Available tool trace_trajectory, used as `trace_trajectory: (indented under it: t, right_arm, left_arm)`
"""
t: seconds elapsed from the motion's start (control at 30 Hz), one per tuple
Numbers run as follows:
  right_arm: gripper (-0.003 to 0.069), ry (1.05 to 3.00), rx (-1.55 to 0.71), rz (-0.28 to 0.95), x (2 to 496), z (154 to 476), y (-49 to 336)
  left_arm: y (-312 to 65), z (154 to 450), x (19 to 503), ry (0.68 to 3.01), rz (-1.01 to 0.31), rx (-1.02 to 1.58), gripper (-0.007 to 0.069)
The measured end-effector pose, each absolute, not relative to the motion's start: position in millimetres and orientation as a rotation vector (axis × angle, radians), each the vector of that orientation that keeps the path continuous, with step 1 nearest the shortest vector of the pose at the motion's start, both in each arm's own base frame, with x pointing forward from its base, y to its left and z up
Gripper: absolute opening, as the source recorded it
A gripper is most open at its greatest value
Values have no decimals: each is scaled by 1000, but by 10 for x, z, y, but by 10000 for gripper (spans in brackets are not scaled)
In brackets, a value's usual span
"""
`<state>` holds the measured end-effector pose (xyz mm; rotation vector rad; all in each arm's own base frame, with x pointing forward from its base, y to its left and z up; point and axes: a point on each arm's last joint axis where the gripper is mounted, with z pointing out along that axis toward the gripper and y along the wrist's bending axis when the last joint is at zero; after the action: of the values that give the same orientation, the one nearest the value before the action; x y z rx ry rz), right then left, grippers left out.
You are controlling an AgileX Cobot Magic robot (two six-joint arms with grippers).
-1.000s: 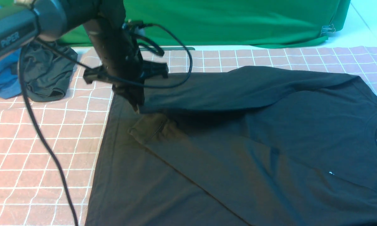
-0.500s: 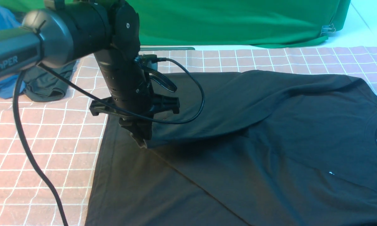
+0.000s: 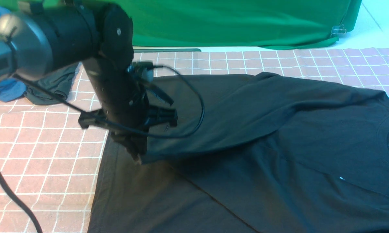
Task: Fold a long-sleeved shirt over a pink coffee tablecloth.
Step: 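Fold the left side of the dark shirt inward over its body with the left gripper, then grasp the near edge of the shirt at its hem and shoulder corners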
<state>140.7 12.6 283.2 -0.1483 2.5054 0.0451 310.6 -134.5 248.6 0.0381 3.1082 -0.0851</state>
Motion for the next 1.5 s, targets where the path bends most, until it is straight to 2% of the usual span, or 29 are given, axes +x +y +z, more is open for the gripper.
trace_trajectory:
  t: [0.17,0.37,0.5,0.53,0.67,0.8,0.9,1.03,1.13,1.27,1.37,1.5]
  right_arm:
    - [196,2496,-147,45,1414,2837,126]
    - [196,2492,-147,45,1417,2839,126]
    - [198,2483,-146,45,1432,2841,127]
    - [201,2488,-143,44,1445,2838,126]
    - [213,2506,-126,41,1547,2863,125]
    - [216,2550,-110,55,1767,2891,145]
    - [218,2591,-92,100,1931,2873,182]
    - [261,2663,-101,258,2330,2784,313]
    - [293,2687,-131,302,2589,2730,363]
    - [305,2703,-150,316,2818,2727,390]
    - [306,2711,-151,321,2874,2714,397]
    - [307,2710,-165,319,2874,2722,398]
  left_arm:
    - [-1320,2345,3038,3148,-67,34,29]
    - [-1314,2322,3027,3154,-61,41,49]
    - [-1305,2322,3029,3151,-46,51,144]
    - [-1296,2321,3033,3147,-30,58,194]
    - [-1255,2322,3049,3129,43,89,314]
    - [-1316,2321,3024,3139,0,106,390]
    - [-1442,2322,2973,3141,-52,185,393]
    - [-1669,2325,2926,3077,-126,276,389]
    - [-1727,2330,2937,3040,-161,282,389]
    - [-1763,2329,2913,3036,-157,327,391]
    - [-1816,2311,2863,3020,-129,477,401]
    - [-1931,2188,2756,2972,-107,714,461]
